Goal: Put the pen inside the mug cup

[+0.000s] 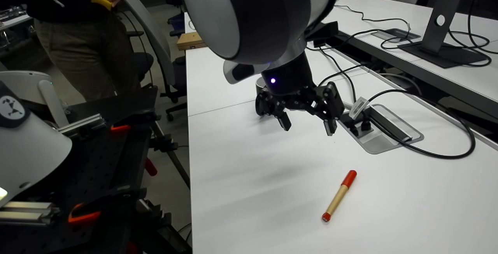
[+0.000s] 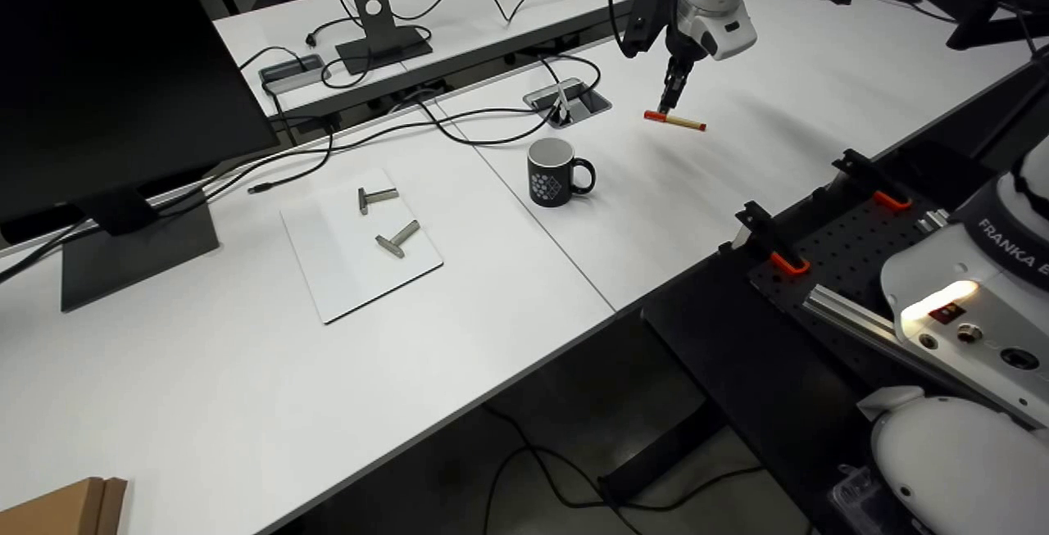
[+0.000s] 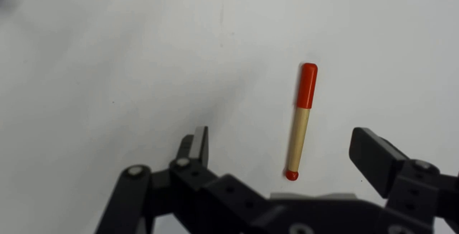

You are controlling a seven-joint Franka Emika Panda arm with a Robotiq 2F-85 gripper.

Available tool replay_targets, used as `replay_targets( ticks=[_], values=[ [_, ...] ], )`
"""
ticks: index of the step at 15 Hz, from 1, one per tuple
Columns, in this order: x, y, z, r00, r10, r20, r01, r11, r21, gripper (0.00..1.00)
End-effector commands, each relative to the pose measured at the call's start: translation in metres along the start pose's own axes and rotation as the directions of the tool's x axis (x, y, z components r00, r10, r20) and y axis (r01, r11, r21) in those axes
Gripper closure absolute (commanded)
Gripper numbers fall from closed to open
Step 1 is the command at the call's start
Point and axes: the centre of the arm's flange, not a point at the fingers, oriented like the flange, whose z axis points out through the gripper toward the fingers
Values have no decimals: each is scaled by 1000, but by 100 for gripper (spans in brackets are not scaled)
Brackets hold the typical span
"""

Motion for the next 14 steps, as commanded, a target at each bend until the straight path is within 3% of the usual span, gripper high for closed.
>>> replay_targets(
  ticks=[1,6,8,14],
  values=[
    [0,-4,-1,1000,6,12,-5,999,-37,0],
    [-5,-13,-9,999,-1,48,10,983,-184,0],
    [-4,-9,-5,998,-5,55,16,980,-197,0],
    [6,-13,2,994,105,-1,-104,981,-163,0]
  ],
)
